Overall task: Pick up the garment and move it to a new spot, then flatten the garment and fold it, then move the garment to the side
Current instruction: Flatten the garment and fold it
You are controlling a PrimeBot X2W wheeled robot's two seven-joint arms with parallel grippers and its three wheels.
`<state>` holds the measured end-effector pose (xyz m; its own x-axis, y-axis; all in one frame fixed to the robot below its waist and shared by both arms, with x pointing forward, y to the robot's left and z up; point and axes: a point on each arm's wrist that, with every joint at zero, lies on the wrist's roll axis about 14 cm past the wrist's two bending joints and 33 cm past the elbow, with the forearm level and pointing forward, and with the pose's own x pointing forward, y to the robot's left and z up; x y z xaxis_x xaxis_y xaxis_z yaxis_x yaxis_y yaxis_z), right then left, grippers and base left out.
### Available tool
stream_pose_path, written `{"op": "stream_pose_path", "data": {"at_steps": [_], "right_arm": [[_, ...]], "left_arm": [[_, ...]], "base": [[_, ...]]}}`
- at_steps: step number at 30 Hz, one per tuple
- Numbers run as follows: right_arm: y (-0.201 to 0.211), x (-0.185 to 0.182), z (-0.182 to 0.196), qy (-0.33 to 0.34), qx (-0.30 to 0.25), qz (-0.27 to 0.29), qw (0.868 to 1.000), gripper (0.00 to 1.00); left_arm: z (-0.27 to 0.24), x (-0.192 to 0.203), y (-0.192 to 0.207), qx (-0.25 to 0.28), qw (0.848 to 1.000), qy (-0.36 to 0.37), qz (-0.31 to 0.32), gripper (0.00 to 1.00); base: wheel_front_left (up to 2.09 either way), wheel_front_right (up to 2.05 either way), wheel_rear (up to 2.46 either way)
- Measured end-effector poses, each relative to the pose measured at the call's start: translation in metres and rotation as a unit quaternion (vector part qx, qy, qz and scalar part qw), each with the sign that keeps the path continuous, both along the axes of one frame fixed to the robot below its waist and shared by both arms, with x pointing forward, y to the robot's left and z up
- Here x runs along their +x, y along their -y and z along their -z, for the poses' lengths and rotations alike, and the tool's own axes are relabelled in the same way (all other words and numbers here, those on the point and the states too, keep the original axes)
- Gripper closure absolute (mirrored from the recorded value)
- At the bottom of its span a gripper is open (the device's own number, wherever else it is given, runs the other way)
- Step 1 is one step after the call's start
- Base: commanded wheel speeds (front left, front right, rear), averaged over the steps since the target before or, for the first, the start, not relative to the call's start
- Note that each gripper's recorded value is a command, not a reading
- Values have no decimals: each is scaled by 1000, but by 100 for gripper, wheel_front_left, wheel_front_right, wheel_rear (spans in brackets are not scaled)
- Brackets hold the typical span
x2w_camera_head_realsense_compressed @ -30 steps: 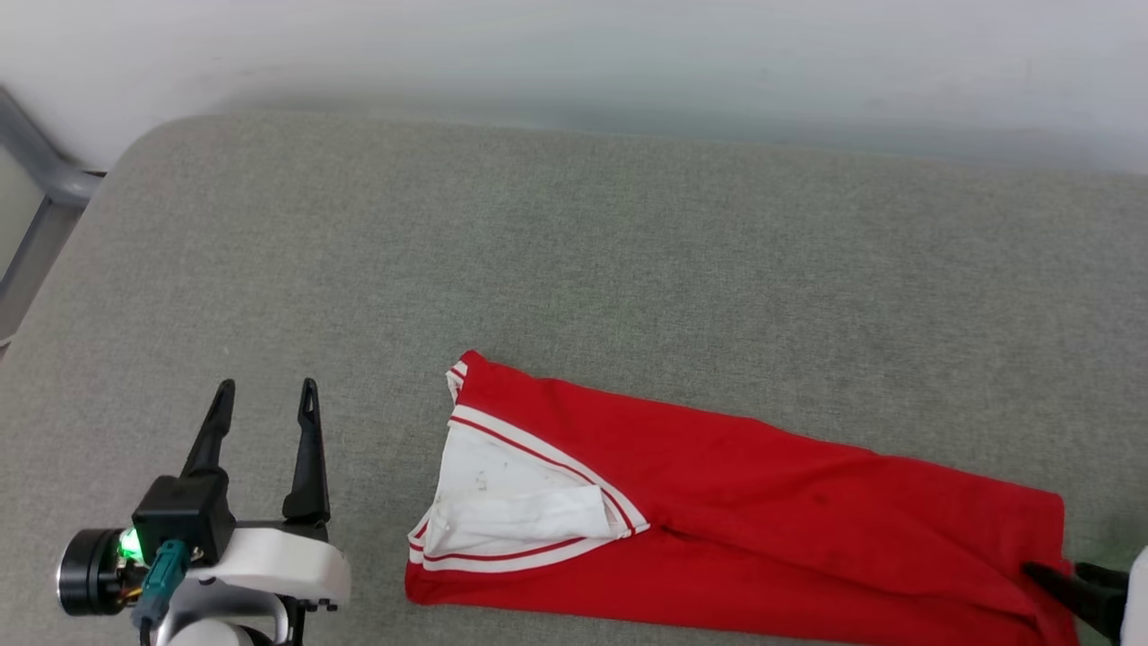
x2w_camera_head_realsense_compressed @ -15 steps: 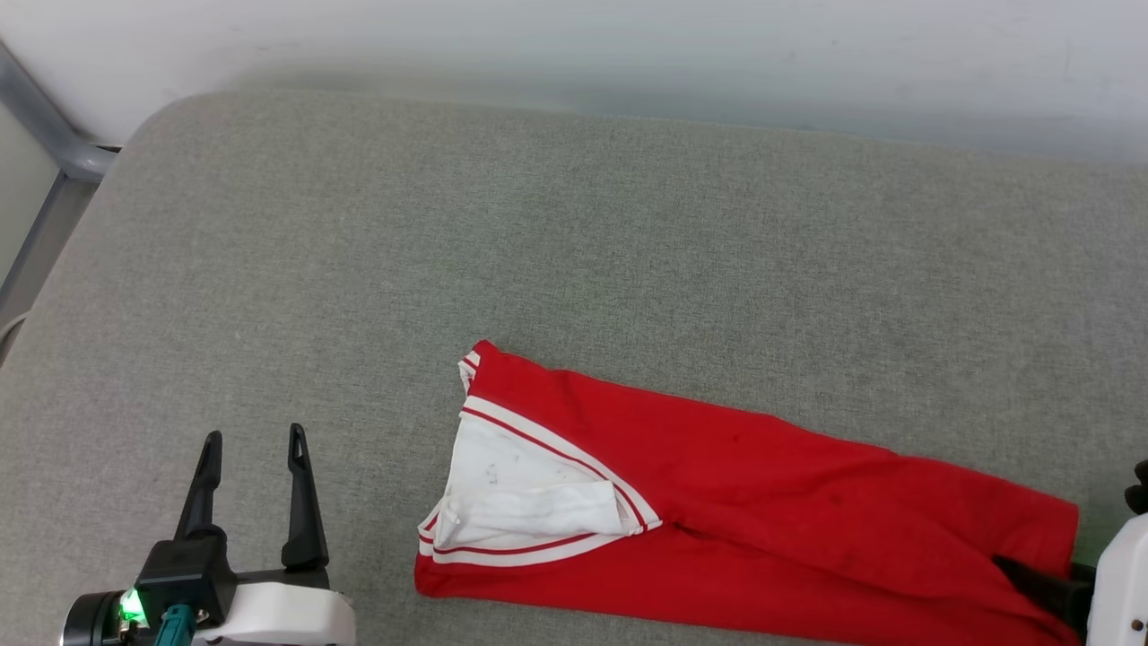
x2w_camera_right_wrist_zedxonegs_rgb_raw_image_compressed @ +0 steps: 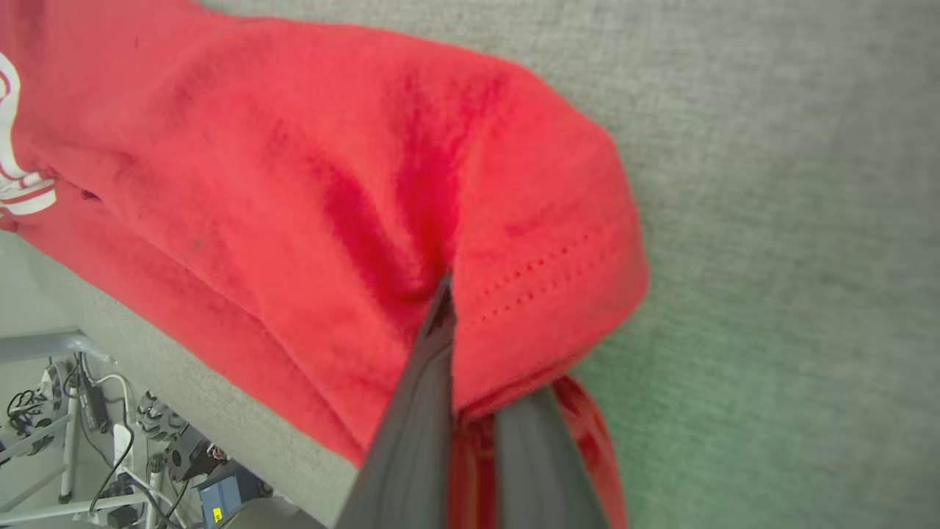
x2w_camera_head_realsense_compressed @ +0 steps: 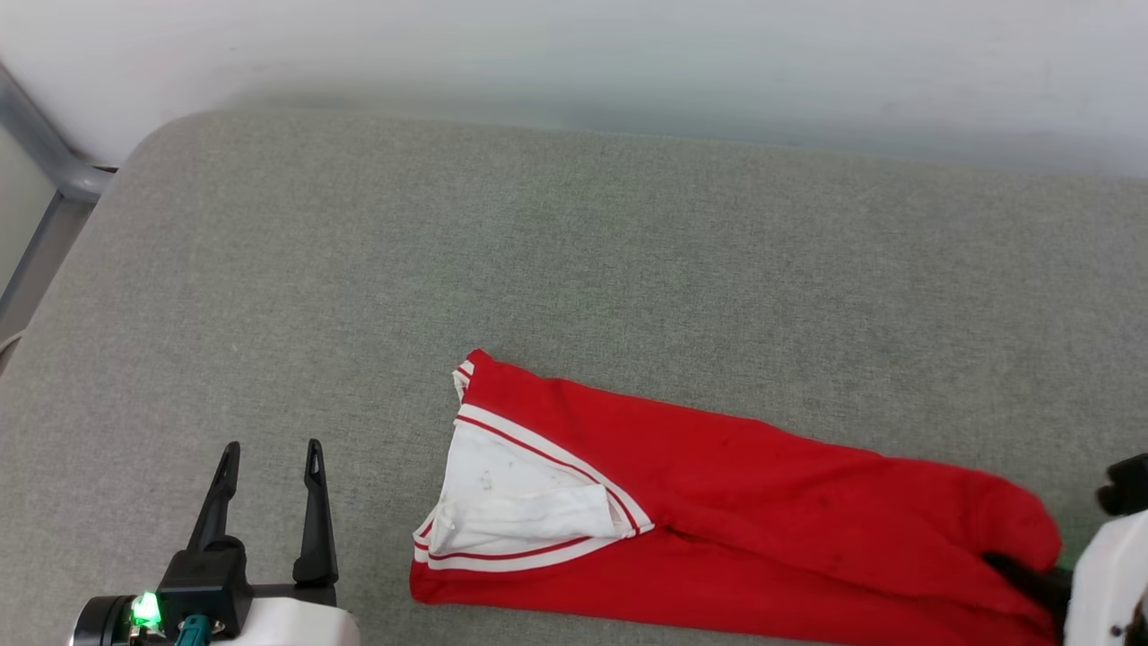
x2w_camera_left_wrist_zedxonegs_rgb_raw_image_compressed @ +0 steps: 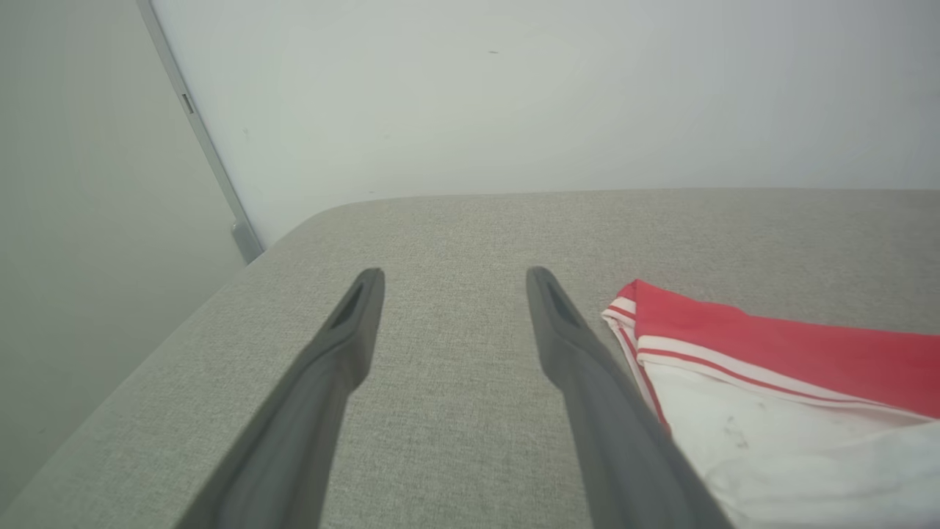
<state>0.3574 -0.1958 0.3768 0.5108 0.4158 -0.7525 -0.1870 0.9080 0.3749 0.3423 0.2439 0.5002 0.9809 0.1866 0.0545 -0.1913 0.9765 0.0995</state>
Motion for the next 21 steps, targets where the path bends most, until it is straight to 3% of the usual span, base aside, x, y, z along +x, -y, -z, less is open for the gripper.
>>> {"op": "stream_pose_path", "data": {"at_steps": [10,15,21], "right_arm": [[64,19,-24,48,-53,63,996,100],[110,17,-27,52,-115,91,988,100],[115,17,-31,56,-107,113,986,100]], "left_arm": [[-3,-4,8,5,1000,4,14,0],[-4,-6,10,10,1000,5,17,0],[-2,-10,14,9,1000,2,21,0]], "base": [[0,0,0],[0,0,0],[0,0,0]]}}
